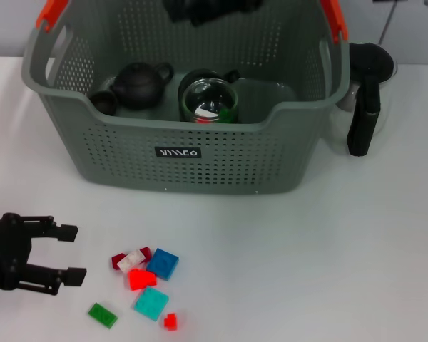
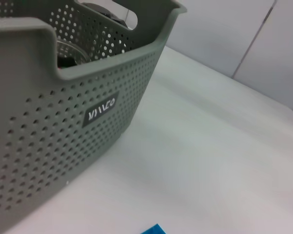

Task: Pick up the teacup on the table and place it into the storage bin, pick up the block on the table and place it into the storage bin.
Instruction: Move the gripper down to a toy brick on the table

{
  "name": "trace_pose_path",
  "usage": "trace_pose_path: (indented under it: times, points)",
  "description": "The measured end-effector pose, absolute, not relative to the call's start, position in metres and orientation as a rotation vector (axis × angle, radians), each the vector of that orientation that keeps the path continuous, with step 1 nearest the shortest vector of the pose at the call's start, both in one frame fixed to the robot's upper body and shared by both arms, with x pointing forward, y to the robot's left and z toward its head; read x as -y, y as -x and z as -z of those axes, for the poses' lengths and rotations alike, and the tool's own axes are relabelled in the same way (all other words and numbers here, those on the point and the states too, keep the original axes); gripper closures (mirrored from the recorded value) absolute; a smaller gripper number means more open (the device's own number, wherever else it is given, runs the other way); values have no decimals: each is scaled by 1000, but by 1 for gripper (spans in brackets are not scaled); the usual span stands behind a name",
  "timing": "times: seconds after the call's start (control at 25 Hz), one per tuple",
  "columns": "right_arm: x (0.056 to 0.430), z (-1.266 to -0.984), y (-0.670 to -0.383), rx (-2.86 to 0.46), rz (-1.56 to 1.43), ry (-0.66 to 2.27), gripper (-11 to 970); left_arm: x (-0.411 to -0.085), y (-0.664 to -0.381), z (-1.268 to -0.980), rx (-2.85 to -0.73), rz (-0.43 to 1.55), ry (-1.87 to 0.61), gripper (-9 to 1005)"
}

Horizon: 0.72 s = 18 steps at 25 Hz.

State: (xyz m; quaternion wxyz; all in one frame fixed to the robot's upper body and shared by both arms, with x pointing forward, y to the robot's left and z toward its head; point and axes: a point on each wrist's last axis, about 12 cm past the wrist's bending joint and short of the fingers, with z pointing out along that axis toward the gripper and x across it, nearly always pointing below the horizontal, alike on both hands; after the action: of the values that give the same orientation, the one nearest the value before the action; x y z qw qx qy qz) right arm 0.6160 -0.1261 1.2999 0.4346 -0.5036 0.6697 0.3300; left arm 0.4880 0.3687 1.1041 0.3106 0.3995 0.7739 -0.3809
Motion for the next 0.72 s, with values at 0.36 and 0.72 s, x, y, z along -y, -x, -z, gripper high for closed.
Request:
trace_pose_path:
  times: [0.36, 0.72]
  points:
    - [163, -1274, -597, -1644, -1006, 1162, 12, -363, -509, -1129, -2084, 962, -976, 106]
    - [164, -1258, -597, -1638, -1061, 1114, 13, -344, -532, -1160, -2297, 866, -1002, 105]
